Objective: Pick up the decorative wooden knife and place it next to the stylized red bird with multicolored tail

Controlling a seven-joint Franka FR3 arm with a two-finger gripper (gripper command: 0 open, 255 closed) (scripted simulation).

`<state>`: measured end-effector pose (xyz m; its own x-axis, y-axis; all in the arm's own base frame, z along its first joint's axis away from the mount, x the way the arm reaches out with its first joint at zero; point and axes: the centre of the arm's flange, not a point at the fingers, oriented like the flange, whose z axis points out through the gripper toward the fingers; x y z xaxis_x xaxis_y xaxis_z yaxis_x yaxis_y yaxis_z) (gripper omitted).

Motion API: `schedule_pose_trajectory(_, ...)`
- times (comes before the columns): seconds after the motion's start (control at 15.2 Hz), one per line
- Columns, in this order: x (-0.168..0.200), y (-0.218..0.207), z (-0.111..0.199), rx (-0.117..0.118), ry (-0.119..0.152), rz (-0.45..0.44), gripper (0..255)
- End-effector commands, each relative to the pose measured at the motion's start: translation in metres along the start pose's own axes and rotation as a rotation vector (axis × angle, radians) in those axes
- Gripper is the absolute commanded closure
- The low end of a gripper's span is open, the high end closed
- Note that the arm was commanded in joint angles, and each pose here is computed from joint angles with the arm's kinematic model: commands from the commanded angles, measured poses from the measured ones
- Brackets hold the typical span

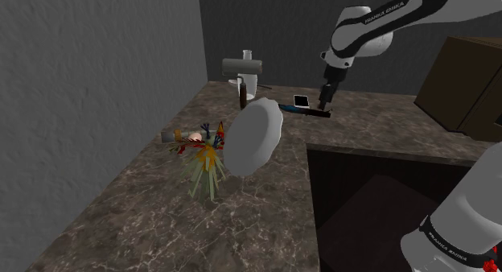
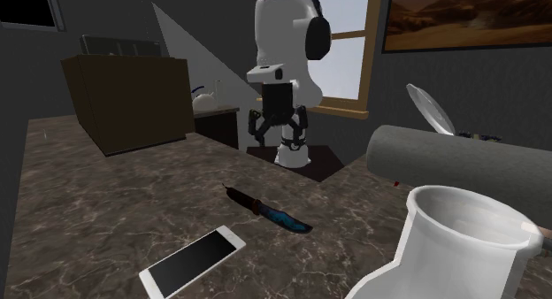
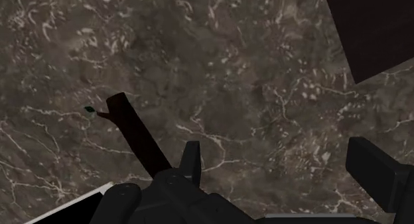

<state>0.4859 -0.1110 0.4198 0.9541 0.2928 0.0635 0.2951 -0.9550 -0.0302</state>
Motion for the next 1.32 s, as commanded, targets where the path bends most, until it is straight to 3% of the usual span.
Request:
schedule_pose_trajectory(0.0, 0.016, 0.020, 0.012, -0.003, 0.011, -0.012, 0)
schedule_pose_trajectory(0.59, 0.077, 0.095, 0.066, -0.007, 0.056, -0.059, 0)
schedule_pose_trajectory(1.25, 0.079, 0.095, 0.106, -0.007, 0.056, -0.059, 0)
